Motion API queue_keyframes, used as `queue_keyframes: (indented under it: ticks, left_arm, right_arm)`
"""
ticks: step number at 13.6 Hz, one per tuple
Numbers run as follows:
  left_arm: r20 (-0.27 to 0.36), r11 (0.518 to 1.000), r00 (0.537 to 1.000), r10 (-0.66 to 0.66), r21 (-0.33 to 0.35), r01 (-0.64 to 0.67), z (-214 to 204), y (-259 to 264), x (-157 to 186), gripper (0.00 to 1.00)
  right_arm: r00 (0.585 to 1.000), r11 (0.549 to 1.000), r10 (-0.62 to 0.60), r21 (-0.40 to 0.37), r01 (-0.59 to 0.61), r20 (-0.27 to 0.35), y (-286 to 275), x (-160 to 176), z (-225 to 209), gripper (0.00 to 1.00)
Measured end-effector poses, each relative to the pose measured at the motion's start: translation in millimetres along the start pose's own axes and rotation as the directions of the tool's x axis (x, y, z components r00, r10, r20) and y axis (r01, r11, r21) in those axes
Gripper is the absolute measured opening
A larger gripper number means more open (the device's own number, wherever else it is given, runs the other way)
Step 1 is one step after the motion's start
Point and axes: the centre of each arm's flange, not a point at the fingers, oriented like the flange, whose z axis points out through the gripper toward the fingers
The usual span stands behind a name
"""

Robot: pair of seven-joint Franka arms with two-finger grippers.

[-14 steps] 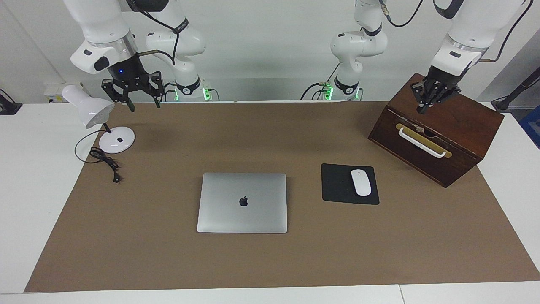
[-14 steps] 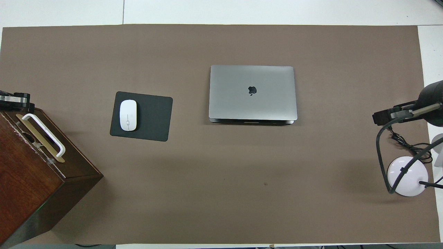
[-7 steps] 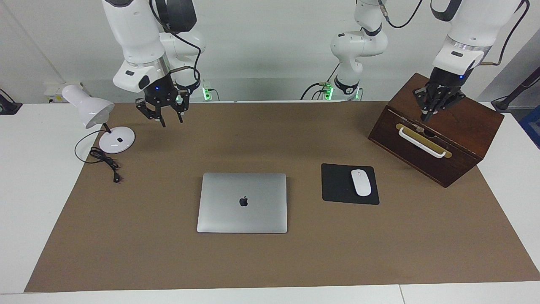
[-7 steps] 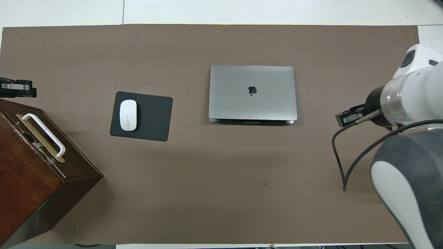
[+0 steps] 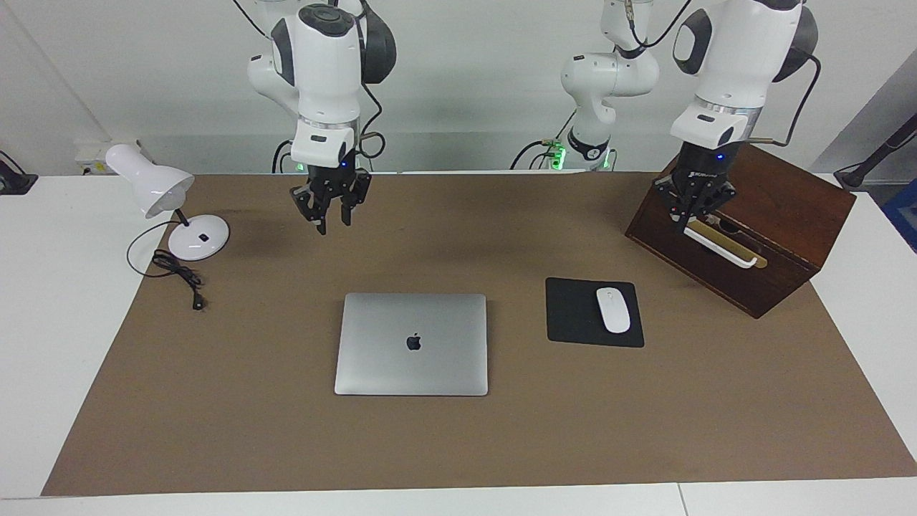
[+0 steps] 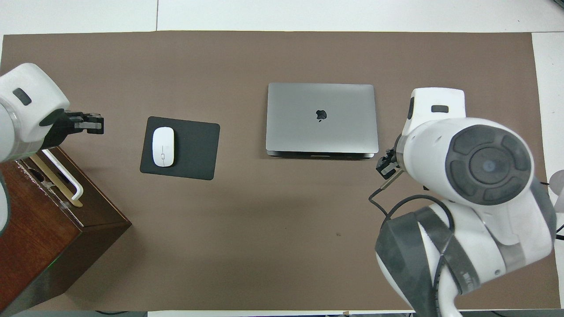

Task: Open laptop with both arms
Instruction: 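Move the right gripper to the laptop front edge while the left gripper approaches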

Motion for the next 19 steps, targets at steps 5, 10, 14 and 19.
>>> queue_keyframes:
  ticks: [5, 10, 14, 19]
  left_arm:
    - [-0.099, 0.998, 0.994, 0.05, -0.023, -0.053, 21, 36, -40, 0.01]
    - [-0.162, 0.995, 0.984, 0.078, -0.046, -0.087, 38, 59, -73, 0.01]
    - [-0.203, 0.99, 0.974, 0.101, -0.073, -0.118, 60, 82, -92, 0.01]
    - [-0.266, 0.979, 0.953, 0.143, -0.106, -0.177, 84, 117, -120, 0.01]
  right_arm:
    - [0.982, 0.981, -0.176, -0.1, 0.169, -0.067, -43, 8, 36, 0.5]
    - [0.94, 0.93, -0.334, -0.184, 0.317, -0.072, -79, 11, 65, 0.5]
    - [0.913, 0.896, -0.4, -0.245, 0.37, -0.082, -92, 17, 88, 0.5]
    - [0.917, 0.882, -0.393, -0.313, 0.352, -0.076, -111, 22, 146, 0.5]
